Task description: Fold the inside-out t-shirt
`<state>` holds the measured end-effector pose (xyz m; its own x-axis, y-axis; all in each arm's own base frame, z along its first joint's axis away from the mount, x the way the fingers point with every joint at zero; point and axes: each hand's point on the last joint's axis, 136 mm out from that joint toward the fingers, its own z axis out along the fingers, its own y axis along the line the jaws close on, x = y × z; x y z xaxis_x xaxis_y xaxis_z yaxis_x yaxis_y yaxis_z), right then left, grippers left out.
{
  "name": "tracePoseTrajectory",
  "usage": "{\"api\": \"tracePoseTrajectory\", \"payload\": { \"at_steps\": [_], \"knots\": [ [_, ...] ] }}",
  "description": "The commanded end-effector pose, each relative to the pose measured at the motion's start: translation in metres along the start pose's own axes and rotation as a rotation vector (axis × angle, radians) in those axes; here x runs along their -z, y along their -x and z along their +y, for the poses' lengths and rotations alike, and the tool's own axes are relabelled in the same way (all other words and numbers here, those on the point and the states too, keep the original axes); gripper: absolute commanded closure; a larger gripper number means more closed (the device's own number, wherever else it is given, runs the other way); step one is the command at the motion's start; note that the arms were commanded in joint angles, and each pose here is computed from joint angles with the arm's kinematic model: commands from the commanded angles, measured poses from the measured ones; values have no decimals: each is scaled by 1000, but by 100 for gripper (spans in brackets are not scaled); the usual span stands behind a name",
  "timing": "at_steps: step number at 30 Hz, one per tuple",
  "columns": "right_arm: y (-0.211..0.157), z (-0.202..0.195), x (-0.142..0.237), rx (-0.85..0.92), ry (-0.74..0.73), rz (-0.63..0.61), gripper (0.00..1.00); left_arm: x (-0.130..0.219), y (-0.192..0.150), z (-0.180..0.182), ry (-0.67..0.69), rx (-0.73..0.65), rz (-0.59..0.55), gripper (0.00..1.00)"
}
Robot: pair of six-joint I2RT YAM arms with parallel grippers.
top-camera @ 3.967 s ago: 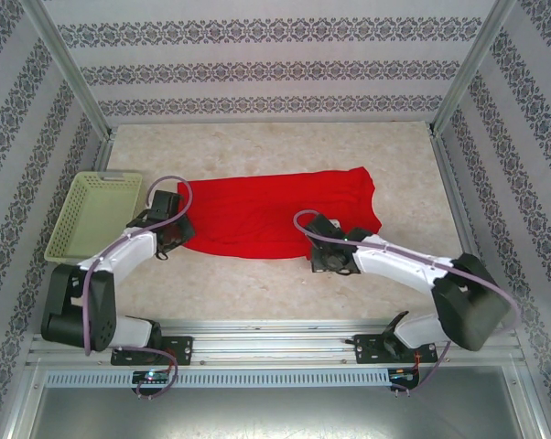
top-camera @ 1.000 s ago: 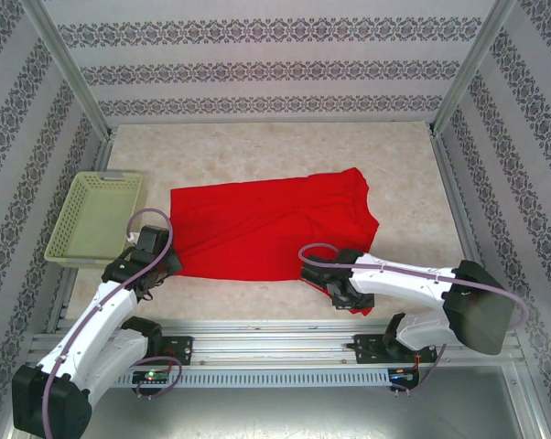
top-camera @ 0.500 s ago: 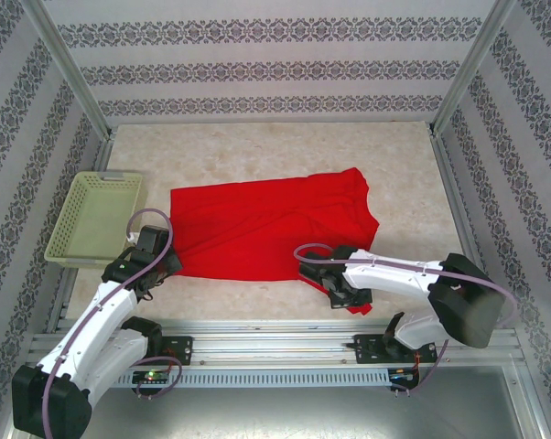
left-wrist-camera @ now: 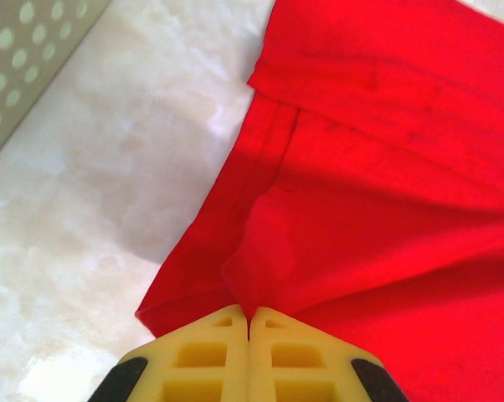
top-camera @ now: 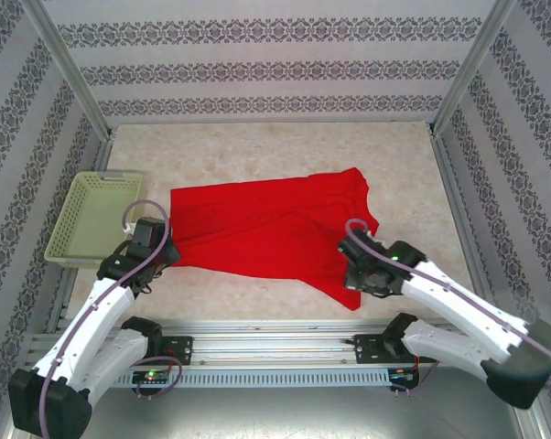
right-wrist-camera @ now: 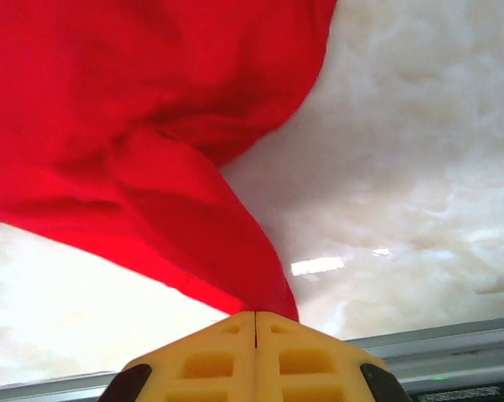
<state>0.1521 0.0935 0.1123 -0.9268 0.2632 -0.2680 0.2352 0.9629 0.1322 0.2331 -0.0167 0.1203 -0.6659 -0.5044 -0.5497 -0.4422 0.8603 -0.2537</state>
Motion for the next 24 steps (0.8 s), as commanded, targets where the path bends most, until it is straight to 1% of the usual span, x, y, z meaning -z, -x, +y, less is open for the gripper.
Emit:
{"api": "tracePoseTrajectory", "payload": {
  "at_steps": [1,3,7,10,15,17,21,24],
  "knots": [
    [19,9,33,-46,146,-58,100,8,4,4,31,-17,-2,100],
    [32,15,43,-95,221,-80,100,7,5,2,23,-14,-1,100],
    [67,35,48,-175,361,-108,100,6,18,0,50,-13,-31,100],
    [105,47,50,-216,427,-152,100,-5,29,-6,53,-8,-22,100],
    [183,60,50,-250,442,-246,100,-40,48,-21,72,-7,41,100],
    [209,65,44,-263,447,-247,100,-53,58,-24,83,4,54,100],
    [254,69,28,-272,403,-264,100,-79,78,-23,97,55,82,100],
    [280,72,13,-279,387,-254,100,-97,91,-24,96,85,107,100]
  ]
}}
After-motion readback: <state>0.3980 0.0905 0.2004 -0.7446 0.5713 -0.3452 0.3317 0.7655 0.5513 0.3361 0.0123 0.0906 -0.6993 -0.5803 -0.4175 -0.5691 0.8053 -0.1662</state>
